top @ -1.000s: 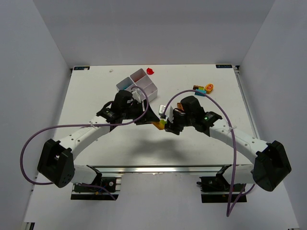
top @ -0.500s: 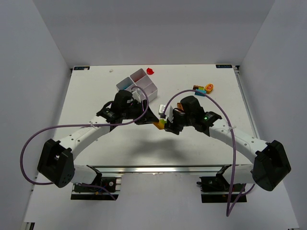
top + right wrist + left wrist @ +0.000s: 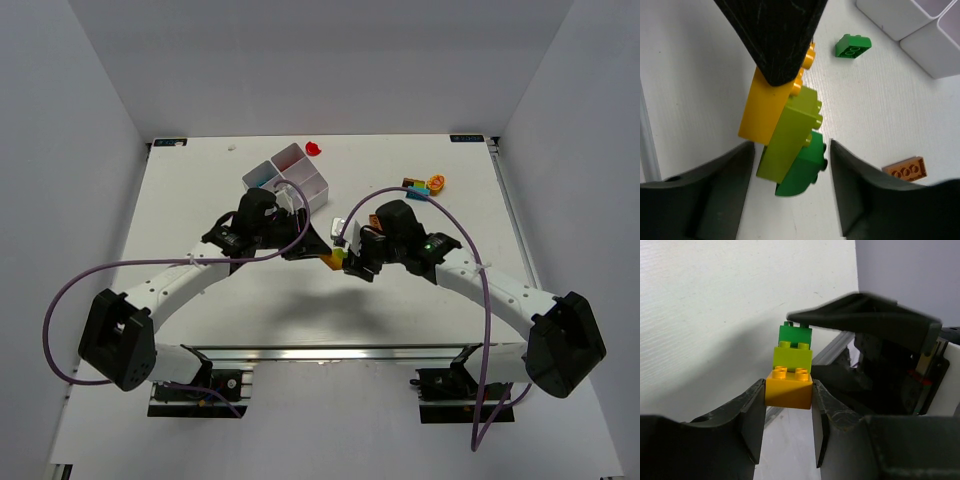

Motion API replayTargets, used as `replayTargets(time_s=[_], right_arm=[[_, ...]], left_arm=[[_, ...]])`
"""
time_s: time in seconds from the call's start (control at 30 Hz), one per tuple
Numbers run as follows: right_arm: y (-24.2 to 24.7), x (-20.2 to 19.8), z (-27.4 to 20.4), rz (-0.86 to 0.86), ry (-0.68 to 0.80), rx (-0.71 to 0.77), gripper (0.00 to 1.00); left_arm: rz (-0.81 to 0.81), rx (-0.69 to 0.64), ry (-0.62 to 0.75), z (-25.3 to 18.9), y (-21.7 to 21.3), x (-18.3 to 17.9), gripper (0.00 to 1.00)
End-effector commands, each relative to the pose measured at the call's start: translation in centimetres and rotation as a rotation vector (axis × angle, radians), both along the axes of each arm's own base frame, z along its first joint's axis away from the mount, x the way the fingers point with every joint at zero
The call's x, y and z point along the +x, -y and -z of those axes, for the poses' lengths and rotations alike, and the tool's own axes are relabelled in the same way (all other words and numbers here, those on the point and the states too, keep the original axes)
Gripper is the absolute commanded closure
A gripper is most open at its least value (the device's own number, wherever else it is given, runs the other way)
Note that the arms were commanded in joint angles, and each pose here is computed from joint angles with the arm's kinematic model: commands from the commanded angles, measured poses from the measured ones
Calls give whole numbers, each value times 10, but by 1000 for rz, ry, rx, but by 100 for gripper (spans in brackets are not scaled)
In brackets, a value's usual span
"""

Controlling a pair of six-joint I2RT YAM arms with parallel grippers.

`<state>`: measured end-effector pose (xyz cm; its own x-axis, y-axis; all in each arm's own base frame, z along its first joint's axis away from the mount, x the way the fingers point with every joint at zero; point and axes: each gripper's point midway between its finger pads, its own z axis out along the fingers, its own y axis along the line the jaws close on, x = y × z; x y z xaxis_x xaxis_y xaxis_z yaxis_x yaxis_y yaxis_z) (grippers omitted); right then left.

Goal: Sort the legos into containers by color

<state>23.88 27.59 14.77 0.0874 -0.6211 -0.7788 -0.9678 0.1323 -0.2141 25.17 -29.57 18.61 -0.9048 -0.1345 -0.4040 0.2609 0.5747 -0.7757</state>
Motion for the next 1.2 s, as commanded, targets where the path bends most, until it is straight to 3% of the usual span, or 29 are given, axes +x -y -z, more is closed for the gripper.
replayTargets(time_s=[0.0, 0.07, 0.1, 0.13, 0.4, 0.53, 0.63, 0.67, 0.7, 0.77, 0.87, 0.9, 0.97, 1.0, 1.03, 1.17], right_arm=[[-8, 4, -9, -1, 42, 46, 30], [-5, 5, -7, 11, 48, 45, 23], [-6, 5, -9, 19, 49, 53, 12], [-5, 6, -10, 27, 52, 56, 10], [10, 10, -29, 88, 142, 87, 11], [32, 12, -66, 176, 277, 194, 11], [49, 14, -85, 263, 367, 273, 11], [54, 15, -87, 293, 374, 286, 11], [56, 15, -89, 310, 377, 298, 12], [64, 17, -88, 364, 364, 311, 18], [69, 16, -86, 396, 327, 342, 51], [70, 15, -85, 403, 315, 350, 72], [73, 15, -84, 415, 313, 358, 86], [74, 15, -82, 418, 303, 360, 91], [75, 15, -83, 425, 307, 364, 91], [77, 15, -77, 439, 289, 370, 91]], left_arm=[[36, -65, 18, -17, 10, -3, 94], [30, -57, 20, -17, 10, -1, 96], [18, -50, 36, -20, 9, 3, 100], [8, -32, 33, -19, 7, 5, 100], [-105, 101, 162, -47, -4, 44, 100], [-230, 204, 253, -66, -15, 86, 100], [-347, 270, 330, -80, -23, 131, 100], [-415, 273, 390, -104, -27, 152, 100], [-424, 314, 389, -92, -24, 170, 100], [-487, 339, 406, -97, -32, 200, 100], [-567, 355, 453, -107, -39, 253, 100], [-601, 333, 503, -131, -42, 269, 100], [-635, 377, 503, -111, -50, 301, 100], [-678, 371, 549, -130, -59, 315, 100], [-687, 395, 545, -114, -60, 330, 100], [-762, 409, 643, -114, -73, 361, 100]])
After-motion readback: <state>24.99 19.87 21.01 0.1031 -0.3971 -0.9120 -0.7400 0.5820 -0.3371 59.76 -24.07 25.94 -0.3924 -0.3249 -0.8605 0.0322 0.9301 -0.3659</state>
